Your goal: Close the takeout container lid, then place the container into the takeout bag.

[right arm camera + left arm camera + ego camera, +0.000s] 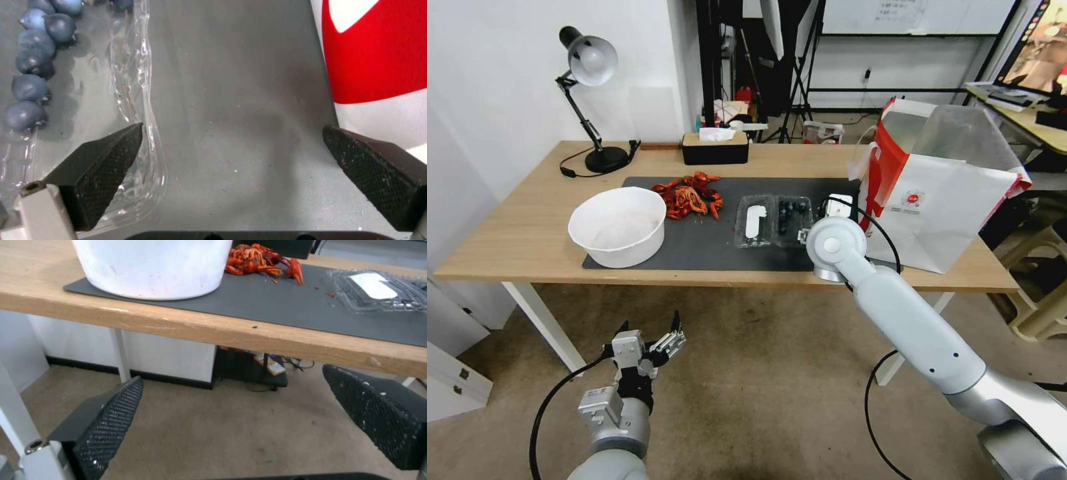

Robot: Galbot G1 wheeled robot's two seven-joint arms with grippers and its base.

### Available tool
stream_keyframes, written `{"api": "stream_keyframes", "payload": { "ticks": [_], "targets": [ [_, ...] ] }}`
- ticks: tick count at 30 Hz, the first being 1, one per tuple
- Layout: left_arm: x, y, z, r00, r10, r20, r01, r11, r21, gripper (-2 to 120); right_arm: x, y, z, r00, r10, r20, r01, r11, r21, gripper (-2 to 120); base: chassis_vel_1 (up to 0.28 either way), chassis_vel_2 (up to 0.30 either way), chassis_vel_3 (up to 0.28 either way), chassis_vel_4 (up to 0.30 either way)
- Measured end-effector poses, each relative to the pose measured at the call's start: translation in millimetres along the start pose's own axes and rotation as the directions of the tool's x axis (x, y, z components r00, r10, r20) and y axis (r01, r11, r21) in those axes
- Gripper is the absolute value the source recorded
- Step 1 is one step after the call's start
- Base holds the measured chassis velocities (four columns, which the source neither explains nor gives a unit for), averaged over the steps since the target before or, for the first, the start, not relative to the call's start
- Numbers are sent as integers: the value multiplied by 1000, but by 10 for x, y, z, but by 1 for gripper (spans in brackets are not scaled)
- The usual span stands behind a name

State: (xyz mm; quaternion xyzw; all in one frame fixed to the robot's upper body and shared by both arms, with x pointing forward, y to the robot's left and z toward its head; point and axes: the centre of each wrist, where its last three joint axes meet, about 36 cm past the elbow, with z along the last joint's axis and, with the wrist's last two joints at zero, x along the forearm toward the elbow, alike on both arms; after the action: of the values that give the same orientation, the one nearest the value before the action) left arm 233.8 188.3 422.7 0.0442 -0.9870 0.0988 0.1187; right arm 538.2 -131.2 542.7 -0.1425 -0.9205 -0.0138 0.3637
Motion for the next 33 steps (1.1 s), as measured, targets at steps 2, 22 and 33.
{"api": "stream_keyframes", "payload": {
  "ticks": [2, 22, 33],
  "targets": [
    [0, 0, 0, 1000, 0, 0, 0, 1000, 0, 100, -3, -4, 0, 1000, 1, 1, -1, 1000, 0, 100, 0, 0, 0, 0],
    [10, -13, -5, 1000, 6, 0, -6, 1000, -1, 100, 168, -259, 371, 897, -214, 387, 217, 975, 36, 100, 0, 0, 0, 0],
    [45, -18, -42, 999, 23, 25, -23, 1000, 7, 100, 70, -904, 1130, 532, -411, 740, 358, 902, 243, 100, 0, 0, 0, 0]
  ]
}}
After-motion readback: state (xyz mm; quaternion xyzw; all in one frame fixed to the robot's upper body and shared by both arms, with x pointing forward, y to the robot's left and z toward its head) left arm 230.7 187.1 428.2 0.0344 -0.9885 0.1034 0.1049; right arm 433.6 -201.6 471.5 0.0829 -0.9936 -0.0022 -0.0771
